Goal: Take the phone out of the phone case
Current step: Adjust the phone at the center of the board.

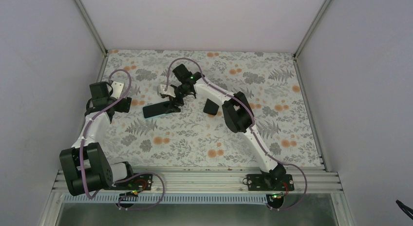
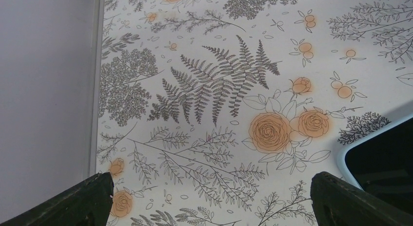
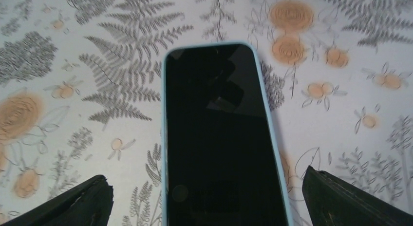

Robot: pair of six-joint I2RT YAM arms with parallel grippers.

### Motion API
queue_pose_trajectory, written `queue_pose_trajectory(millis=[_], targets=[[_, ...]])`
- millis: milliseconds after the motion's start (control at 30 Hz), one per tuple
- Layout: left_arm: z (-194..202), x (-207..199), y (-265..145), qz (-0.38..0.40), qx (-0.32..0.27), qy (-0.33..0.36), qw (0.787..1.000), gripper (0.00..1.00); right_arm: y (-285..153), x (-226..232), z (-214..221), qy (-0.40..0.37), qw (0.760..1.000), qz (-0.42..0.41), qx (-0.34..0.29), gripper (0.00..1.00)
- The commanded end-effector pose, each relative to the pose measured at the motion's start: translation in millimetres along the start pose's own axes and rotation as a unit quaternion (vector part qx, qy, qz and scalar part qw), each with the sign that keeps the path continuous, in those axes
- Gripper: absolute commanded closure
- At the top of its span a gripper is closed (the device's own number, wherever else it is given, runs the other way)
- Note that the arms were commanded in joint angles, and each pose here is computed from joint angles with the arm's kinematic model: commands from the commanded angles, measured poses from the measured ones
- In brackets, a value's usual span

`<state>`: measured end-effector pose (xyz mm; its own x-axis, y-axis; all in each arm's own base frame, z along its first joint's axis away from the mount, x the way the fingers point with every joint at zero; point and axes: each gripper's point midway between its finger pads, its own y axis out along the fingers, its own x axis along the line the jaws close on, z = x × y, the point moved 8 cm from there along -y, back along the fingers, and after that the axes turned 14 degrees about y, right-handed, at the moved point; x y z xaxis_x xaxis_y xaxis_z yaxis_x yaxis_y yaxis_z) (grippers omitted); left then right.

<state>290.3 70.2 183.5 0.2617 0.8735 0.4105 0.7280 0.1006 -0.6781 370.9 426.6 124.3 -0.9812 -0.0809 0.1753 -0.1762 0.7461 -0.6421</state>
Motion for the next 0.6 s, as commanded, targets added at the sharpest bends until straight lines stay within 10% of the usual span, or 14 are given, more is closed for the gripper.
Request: queue_pose_trajectory(millis=[0,567], targets=[[2,0,5,0.003,-0.002,-0.001,1.0,0.0,4,-12,13,0.031,0.999,-0.016,-0.007,0.0],[5,-3,12,0.013,0.0,-0.008,1.0,0.0,24,-23,43,0.029,0.999,-0.007,0.035,0.0]])
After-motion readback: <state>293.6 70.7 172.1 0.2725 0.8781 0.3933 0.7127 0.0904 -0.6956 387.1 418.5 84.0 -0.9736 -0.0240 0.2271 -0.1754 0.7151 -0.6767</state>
